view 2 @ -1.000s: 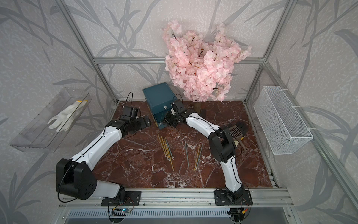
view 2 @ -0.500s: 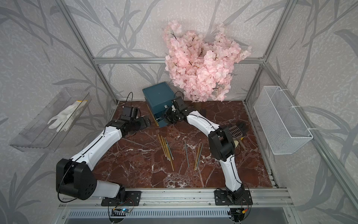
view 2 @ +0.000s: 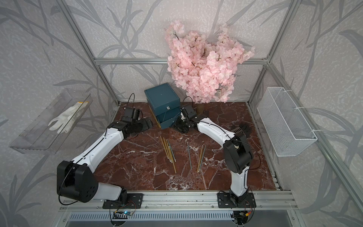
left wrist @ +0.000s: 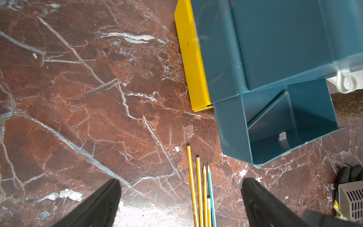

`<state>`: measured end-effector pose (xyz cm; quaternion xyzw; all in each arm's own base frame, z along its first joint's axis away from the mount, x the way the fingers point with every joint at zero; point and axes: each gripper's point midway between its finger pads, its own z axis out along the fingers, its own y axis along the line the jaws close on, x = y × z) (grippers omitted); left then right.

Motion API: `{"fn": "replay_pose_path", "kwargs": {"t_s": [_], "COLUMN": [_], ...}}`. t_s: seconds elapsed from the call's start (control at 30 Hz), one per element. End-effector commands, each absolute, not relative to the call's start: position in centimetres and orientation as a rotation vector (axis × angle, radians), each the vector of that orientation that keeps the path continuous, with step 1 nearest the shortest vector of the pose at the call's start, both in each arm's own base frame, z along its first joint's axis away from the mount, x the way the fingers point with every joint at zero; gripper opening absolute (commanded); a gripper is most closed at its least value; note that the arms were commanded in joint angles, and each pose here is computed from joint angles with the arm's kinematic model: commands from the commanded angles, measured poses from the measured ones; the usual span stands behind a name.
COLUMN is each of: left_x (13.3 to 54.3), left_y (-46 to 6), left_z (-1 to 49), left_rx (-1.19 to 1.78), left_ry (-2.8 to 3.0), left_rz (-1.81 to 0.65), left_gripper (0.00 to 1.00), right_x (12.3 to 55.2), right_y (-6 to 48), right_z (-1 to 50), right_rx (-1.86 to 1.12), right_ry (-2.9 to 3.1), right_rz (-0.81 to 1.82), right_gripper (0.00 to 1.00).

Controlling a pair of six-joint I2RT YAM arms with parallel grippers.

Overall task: Please place the pencils in the drawer according to their color
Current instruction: Pick up the pencil from the center of the board.

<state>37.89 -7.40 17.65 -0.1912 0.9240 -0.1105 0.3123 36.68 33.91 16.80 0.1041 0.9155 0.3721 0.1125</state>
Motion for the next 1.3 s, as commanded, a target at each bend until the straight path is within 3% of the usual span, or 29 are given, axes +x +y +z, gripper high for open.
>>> {"fn": "replay_pose_path", "kwargs": {"t_s": [0.0, 0.2, 0.47, 0.77, 1.27], "left_x": [37.9, 37.8, 37.9, 37.9, 37.5], "left_y": [-7.1, -7.4, -7.4, -7.4, -7.3], "left_z": [18.3, 17.7, 17.6, 17.4, 16.9], "left_rx": [-0.513, -0.518, -0.520, -0.517, -0.522], "left_ry": [2.422, 2.430, 2.431, 2.437, 2.440], "left_rz": [-0.288, -0.307, -0.307, -0.302, -0.296], "left_gripper": [1.00, 1.00, 1.00, 1.00, 1.00], "right_x": [34.1, 30.4, 25.7, 23.4, 22.9], "right_y": [29.4, 24.4, 23.0, 23.8, 24.6], "right_z": [14.9, 10.8, 7.5, 4.4, 0.6], "right_rx": [0.169, -0.005, -0.262, -0.415, -0.518], "right_ry": [2.754, 2.889, 2.982, 3.052, 3.101], "right_rz": [0.778, 0.405, 0.086, -0.013, -0.124], "right_gripper": [0.44, 0.46, 0.46, 0.43, 0.37]}}
